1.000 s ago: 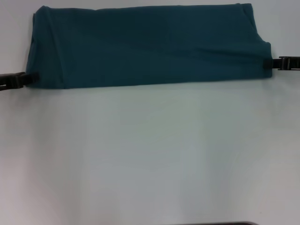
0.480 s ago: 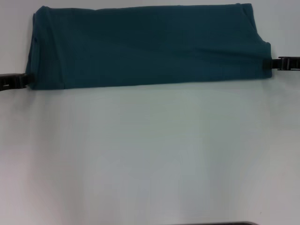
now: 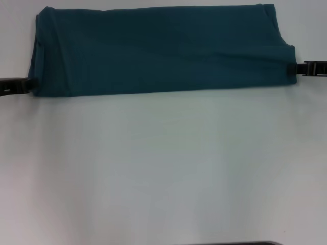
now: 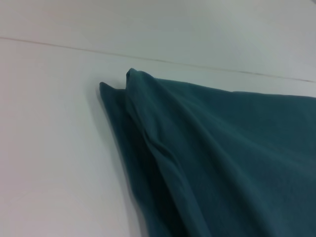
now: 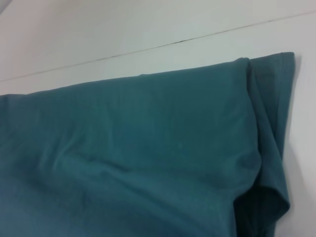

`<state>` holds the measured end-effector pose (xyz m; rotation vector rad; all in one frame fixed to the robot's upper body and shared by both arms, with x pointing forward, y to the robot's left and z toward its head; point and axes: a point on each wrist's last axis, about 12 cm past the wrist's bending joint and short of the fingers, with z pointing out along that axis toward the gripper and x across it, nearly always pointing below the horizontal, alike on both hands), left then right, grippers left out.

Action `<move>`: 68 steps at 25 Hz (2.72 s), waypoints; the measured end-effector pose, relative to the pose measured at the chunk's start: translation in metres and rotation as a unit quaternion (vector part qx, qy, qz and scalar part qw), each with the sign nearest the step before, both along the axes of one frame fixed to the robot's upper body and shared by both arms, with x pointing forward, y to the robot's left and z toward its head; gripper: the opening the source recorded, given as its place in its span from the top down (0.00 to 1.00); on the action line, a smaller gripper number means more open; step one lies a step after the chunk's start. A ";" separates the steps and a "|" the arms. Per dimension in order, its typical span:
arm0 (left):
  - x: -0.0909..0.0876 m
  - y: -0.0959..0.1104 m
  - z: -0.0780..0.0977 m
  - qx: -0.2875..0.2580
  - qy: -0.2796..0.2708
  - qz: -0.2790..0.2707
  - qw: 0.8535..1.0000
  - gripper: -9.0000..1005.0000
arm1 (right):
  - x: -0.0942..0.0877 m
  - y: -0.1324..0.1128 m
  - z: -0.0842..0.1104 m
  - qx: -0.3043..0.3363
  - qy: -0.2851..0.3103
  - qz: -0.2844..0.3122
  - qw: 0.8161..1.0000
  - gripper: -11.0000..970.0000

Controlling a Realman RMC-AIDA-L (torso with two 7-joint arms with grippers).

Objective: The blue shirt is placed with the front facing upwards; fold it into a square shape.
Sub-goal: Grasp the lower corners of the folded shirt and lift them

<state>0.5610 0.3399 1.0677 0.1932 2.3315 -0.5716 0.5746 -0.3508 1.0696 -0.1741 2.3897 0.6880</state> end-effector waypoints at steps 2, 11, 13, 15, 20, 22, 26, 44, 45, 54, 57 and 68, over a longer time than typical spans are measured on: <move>0.000 0.001 0.002 -0.002 -0.001 0.002 1.000 0.98 | 0.000 0.000 0.000 0.000 0.000 0.000 1.000 0.98; 0.001 0.006 0.004 -0.003 0.000 0.015 1.000 0.76 | 0.000 0.000 0.000 -0.001 -0.001 -0.001 1.000 0.98; 0.001 0.007 0.004 -0.001 0.001 0.015 1.000 0.70 | 0.000 0.000 0.000 -0.001 -0.001 -0.001 1.000 0.98; 0.000 0.006 0.003 0.000 0.002 0.014 1.000 0.63 | 0.000 0.000 0.000 -0.001 -0.001 -0.001 1.000 0.98; -0.001 0.003 0.002 -0.003 0.008 0.004 1.000 0.47 | 0.000 0.000 0.000 -0.001 -0.001 -0.001 1.000 0.98; -0.001 0.001 0.002 -0.004 0.008 -0.001 1.000 0.40 | 0.000 0.000 0.001 -0.001 -0.001 -0.001 1.000 0.98; -0.001 0.000 0.002 -0.003 0.006 -0.003 1.000 0.31 | 0.001 -0.001 0.001 -0.001 -0.002 0.000 1.000 0.98; 0.001 -0.001 0.000 0.016 0.016 -0.009 1.000 0.68 | 0.001 0.000 0.002 -0.001 -0.003 0.002 1.000 0.98; 0.001 -0.002 0.001 0.016 0.015 -0.010 1.000 0.71 | 0.001 0.000 0.002 -0.001 -0.004 0.002 1.000 0.98; 0.003 -0.002 0.002 0.018 0.014 -0.011 1.000 0.97 | 0.001 0.000 0.002 -0.001 -0.004 0.001 1.000 0.98; 0.003 0.000 0.002 0.018 0.015 -0.011 1.000 0.98 | 0.001 0.000 0.002 -0.001 -0.004 0.000 1.000 0.98; -0.002 0.015 0.010 0.014 0.029 -0.022 0.999 0.99 | -0.014 -0.008 -0.004 0.009 0.015 0.003 1.000 0.98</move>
